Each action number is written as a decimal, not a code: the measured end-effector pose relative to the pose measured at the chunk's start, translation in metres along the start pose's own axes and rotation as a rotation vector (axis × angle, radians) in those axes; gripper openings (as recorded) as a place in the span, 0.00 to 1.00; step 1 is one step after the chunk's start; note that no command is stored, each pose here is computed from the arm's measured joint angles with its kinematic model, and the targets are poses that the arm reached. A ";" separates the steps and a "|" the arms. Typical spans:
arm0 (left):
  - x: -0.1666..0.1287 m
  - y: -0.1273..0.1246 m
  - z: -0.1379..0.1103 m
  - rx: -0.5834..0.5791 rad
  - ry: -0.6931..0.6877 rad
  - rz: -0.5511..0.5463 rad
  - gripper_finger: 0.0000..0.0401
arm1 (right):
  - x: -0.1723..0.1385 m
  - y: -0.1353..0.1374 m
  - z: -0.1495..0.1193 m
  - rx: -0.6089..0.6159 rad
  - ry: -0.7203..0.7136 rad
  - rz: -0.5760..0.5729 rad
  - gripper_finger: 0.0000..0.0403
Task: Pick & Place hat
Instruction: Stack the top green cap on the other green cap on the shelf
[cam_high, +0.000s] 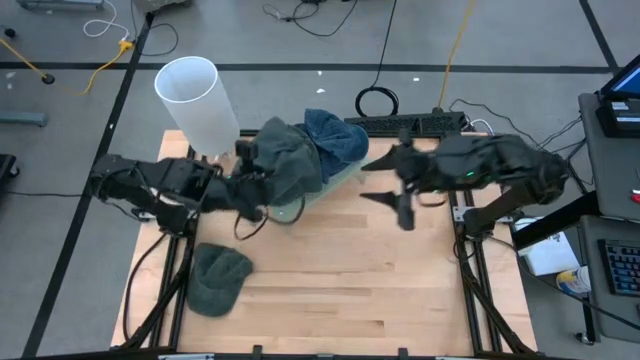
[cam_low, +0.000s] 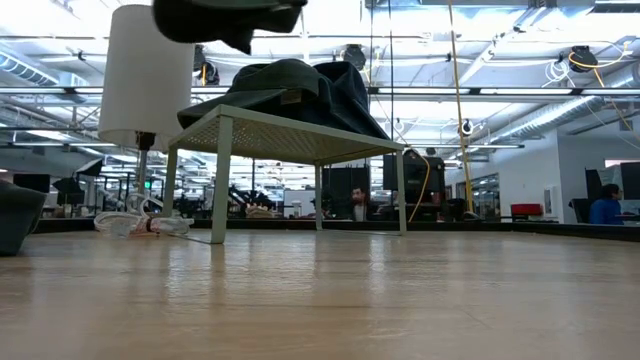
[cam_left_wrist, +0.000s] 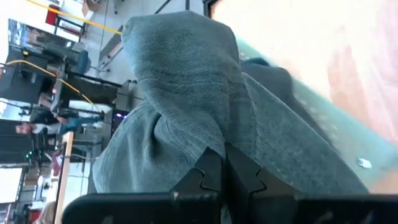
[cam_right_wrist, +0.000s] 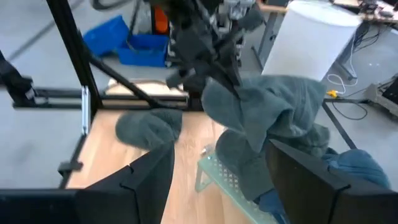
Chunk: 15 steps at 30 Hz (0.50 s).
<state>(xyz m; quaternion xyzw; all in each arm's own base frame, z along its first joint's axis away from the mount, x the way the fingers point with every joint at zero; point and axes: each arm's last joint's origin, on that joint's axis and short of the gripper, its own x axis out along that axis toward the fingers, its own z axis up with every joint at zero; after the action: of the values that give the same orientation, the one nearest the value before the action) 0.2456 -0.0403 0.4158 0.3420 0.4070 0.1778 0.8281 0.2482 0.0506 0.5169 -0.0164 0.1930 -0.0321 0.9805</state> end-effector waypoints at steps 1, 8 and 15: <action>0.004 0.005 0.001 0.001 -0.006 0.004 0.00 | -0.007 -0.002 0.001 0.014 -0.014 0.001 0.61; 0.031 0.034 -0.003 -0.001 -0.019 -0.012 0.00 | -0.040 -0.011 0.003 0.072 -0.083 0.009 0.61; 0.062 0.035 -0.010 -0.042 0.011 -0.090 0.00 | -0.046 -0.013 0.004 0.068 -0.095 0.010 0.61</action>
<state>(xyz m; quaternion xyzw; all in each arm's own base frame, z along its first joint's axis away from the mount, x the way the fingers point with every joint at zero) 0.2746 0.0243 0.4020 0.3050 0.4229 0.1508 0.8399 0.2061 0.0406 0.5382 0.0165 0.1453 -0.0331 0.9887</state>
